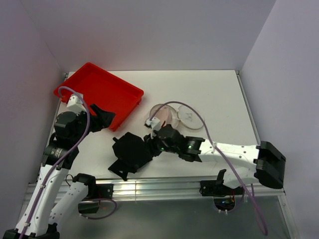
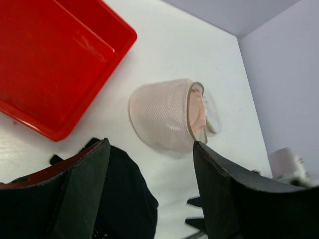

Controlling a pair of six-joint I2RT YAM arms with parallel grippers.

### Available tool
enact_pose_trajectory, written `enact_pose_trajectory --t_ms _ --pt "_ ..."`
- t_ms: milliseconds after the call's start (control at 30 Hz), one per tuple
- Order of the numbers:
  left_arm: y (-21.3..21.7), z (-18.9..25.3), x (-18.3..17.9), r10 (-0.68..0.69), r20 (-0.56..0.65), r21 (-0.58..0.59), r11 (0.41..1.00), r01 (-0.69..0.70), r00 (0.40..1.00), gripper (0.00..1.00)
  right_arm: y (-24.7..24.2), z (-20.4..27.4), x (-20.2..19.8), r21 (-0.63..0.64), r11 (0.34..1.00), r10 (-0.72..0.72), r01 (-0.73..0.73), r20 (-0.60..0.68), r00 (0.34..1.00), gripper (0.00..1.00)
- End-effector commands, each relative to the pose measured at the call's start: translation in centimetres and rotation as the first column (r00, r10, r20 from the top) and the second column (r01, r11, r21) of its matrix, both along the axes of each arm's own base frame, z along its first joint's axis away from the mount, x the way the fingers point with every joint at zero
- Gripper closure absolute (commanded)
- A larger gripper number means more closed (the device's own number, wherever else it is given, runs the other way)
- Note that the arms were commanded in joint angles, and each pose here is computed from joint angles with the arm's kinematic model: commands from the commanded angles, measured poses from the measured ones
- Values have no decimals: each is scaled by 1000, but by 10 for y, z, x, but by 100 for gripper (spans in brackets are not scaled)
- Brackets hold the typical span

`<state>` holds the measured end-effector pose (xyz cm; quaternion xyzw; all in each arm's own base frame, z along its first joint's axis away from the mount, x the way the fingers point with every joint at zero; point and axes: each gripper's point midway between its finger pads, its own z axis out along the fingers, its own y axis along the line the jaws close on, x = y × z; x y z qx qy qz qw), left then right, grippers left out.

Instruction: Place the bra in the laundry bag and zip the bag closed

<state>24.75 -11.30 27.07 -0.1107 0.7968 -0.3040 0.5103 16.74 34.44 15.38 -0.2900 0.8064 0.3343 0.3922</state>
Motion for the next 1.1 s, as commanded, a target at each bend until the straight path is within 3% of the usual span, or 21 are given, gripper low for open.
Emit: enact_pose_trajectory --t_ms 0,100,233,333,467,700,900,967,1067 --pt "13 33 3 32 137 73 996 -42 990 27 28 -2 -13 -38 996 80 -80 -11 997 57" --pt "27 48 2 82 198 106 989 -105 977 27 45 -12 0 -86 996 27 -28 -16 1000 53" --pt "48 68 -7 163 292 114 973 -203 942 27 69 -15 20 -160 987 -5 8 16 1000 31" --pt "60 69 -12 214 332 116 957 -264 919 27 81 -33 25 -252 968 9 -1 30 1000 25" --pt "68 65 -10 254 356 112 944 -311 899 23 86 -63 27 -396 918 31 -24 12 999 23" --pt "76 50 -7 283 338 139 928 -345 898 19 107 -76 22 -485 874 41 -26 20 999 23" --pt "72 44 -9 256 334 138 939 -316 907 19 104 -90 28 -545 837 -13 37 47 999 39" --pt "72 42 -7 250 330 141 940 -310 910 19 100 -92 31 -569 820 -26 54 57 998 39" --pt "72 39 -3 242 314 146 943 -299 918 19 107 -82 19 -547 837 7 18 44 999 27"
